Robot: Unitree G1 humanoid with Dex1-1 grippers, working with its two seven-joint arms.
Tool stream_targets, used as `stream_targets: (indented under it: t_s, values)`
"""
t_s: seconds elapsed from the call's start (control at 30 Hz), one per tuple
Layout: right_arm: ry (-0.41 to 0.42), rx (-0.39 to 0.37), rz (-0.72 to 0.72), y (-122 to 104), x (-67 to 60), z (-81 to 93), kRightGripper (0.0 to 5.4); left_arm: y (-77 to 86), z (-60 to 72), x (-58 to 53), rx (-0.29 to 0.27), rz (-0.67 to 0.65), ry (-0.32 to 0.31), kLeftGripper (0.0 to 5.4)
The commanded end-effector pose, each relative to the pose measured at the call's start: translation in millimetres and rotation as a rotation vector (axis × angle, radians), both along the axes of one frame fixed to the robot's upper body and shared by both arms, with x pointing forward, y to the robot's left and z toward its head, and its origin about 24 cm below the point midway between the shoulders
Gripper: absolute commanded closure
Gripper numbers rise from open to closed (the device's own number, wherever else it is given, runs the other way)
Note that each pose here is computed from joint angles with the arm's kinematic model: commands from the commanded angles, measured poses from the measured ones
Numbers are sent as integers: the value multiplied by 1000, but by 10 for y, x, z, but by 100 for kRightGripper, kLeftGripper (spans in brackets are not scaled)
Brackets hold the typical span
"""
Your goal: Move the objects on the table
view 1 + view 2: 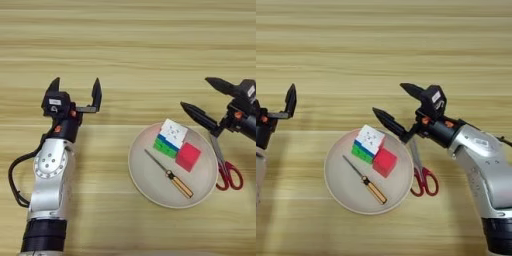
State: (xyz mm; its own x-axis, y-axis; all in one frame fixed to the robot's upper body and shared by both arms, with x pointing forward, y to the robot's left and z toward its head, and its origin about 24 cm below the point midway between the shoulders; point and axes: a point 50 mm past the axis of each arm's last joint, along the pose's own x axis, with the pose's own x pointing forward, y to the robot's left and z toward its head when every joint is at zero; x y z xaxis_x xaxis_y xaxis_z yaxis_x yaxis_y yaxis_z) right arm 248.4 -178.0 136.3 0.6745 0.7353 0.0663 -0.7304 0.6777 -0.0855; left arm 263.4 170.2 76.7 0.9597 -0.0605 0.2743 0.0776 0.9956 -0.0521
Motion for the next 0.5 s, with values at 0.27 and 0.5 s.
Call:
stream_targets:
  t_s: [0.27, 0.5]
  values:
    - [14, -45, -55, -315, -140, -36, 3, -51, 47, 19, -1, -8, -19, 0]
    - [76, -88, -90, -414, -221, -220, 3, -51, 48, 25, -1, -9, -18, 0]
